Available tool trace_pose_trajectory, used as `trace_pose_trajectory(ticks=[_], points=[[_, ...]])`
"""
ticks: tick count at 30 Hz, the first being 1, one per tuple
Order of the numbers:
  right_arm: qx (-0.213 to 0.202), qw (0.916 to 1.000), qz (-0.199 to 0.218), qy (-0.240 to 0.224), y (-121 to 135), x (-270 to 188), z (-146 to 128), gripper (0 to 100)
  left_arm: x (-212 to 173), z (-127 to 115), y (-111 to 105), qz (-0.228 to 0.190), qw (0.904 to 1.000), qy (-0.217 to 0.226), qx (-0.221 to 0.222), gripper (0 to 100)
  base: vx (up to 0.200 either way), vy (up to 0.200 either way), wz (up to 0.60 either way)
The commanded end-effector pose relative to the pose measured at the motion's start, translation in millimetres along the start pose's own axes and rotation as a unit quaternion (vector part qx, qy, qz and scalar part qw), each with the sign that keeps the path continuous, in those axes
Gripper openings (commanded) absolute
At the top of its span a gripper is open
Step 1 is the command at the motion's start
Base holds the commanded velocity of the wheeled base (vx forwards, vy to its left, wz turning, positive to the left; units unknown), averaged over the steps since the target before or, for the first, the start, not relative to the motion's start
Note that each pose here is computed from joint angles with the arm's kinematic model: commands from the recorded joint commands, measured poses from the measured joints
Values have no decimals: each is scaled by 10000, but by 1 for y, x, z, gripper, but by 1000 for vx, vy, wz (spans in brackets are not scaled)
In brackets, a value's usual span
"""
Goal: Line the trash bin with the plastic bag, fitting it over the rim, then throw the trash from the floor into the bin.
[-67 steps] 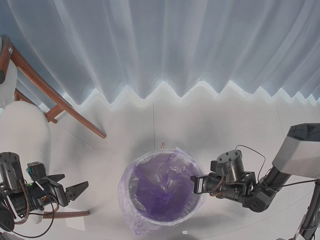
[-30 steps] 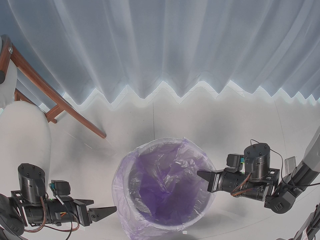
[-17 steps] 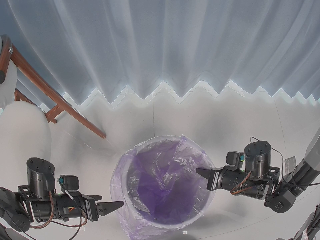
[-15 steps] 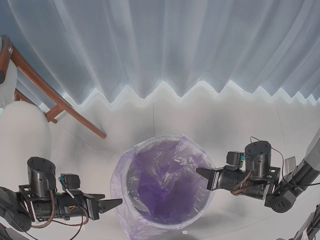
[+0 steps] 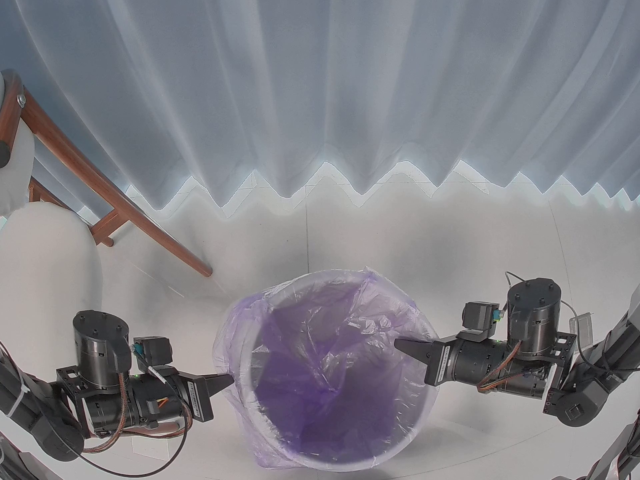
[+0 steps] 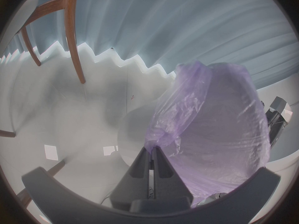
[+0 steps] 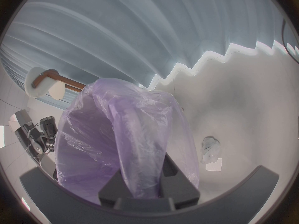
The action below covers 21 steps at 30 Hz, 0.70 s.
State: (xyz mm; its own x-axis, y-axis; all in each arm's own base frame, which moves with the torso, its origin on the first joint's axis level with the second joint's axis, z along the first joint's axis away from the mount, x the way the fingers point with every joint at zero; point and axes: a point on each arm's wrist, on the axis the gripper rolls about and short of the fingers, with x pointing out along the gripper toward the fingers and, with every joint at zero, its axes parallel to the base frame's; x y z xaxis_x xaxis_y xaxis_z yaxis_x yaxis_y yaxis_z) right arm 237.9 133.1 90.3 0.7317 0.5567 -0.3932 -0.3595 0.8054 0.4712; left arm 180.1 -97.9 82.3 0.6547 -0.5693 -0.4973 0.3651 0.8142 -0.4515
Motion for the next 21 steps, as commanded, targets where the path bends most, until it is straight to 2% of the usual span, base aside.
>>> trace_pose_trajectory(ticks=[1,13,16,21], points=[[8,9999,121,-43,1,-12,1,0,7,-3,7,140,9998,121,-86,0,0,0,0],[198,9996,192,-22,1,-13,2,0,1,-8,13,290,9993,145,-170,0,0,0,0],[284,9994,197,-89,1,-13,5,0,-7,-23,9,213,9990,385,-100,0,0,0,0],[264,9992,252,-188,1,-13,6,0,-15,-37,4,41,9987,501,29,0,0,0,0]])
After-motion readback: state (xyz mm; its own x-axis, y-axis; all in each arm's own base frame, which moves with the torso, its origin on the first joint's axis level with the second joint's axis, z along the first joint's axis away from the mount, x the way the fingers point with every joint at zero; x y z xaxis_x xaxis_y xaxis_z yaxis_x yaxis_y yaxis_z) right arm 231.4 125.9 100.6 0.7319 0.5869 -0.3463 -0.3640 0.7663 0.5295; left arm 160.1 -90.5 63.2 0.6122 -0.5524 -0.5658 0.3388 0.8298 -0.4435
